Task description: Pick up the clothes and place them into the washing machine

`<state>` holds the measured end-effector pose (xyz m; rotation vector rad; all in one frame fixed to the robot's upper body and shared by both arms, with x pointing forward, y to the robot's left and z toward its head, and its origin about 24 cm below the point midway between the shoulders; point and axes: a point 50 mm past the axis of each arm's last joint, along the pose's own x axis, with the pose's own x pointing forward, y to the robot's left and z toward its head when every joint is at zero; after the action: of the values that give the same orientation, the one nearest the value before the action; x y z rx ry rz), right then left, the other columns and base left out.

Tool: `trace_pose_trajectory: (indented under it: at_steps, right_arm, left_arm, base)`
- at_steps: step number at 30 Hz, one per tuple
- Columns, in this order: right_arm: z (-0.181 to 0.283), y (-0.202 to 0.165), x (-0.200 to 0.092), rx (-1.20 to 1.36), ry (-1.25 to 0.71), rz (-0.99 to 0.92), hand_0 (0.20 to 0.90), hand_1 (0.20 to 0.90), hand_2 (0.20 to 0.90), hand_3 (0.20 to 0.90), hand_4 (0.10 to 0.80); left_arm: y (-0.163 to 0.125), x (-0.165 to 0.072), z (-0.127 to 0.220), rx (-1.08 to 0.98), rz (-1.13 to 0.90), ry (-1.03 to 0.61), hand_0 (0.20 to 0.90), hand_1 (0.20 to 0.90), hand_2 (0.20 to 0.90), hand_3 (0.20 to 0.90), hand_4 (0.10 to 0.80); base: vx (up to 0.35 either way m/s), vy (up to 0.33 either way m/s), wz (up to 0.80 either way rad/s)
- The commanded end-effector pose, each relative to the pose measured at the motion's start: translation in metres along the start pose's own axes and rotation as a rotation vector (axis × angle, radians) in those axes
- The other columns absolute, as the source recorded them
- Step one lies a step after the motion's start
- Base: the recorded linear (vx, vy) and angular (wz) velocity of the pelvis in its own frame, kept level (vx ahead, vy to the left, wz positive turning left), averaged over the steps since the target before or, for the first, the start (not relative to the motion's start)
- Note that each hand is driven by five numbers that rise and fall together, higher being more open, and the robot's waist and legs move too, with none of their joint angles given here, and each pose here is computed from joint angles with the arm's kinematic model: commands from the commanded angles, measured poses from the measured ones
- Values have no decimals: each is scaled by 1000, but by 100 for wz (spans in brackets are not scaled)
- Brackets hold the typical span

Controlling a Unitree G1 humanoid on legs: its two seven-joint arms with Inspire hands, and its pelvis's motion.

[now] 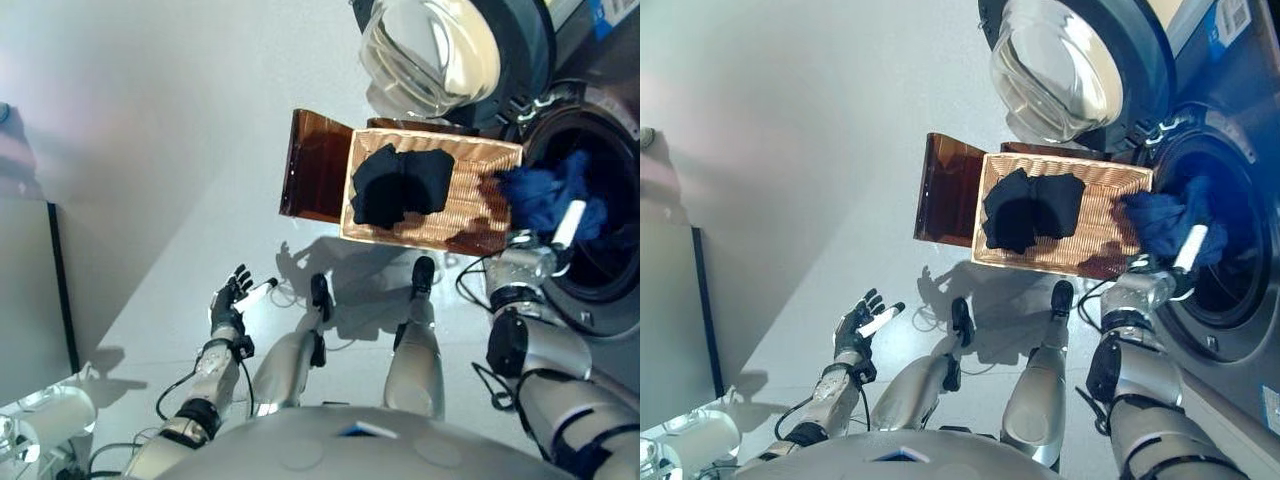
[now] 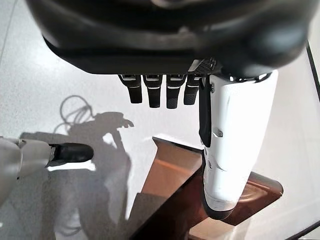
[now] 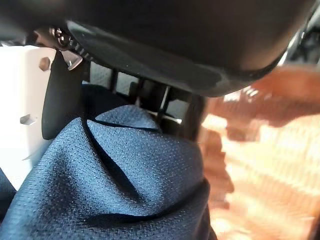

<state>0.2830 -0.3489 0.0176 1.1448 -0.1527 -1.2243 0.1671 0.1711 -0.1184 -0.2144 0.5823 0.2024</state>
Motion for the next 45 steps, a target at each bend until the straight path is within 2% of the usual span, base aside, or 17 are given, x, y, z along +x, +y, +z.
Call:
trace_pose_trajectory:
  at_steps: [1, 13, 28, 38, 39, 40, 45]
  right_arm:
    - [48, 32, 7, 153, -198, 18, 200, 200, 200, 200, 300]
    - [110, 48, 13, 312, -368, -77, 200, 200, 200, 200, 300]
    - [188, 123, -21, 404, -616, 201, 200, 200, 200, 200, 300]
    - [189, 127, -23, 393, -630, 213, 200, 200, 200, 200, 300]
    - [187, 126, -22, 384, -626, 205, 293, 293, 293, 293, 367]
    - [186, 122, -19, 358, -622, 183, 900, 900, 900, 900, 800]
    - [171, 111, -9, 271, -566, 114, 900, 900, 900, 900, 800]
  left_arm:
    - [3, 7, 18, 11, 0, -82, 900, 900, 900, 900, 800]
    - [-2, 6, 16, 41, -20, -73, 900, 900, 900, 900, 800]
    - [18, 7, 31, 46, 40, -136, 900, 900, 900, 900, 800]
    - [25, 8, 33, 39, 70, -144, 900, 900, 900, 900, 800]
    - [25, 7, 33, 37, 69, -144, 900, 900, 900, 900, 800]
    - [25, 8, 34, 38, 69, -147, 900, 900, 900, 900, 800]
    - [26, 7, 32, 39, 74, -140, 900, 900, 900, 900, 800]
  base:
    - [37, 26, -2]
    - [5, 9, -2]
    - [2, 1, -2]
    - [0, 0, 0]
    - [0, 0, 0]
    - [0, 0, 0]
    - [0, 0, 0]
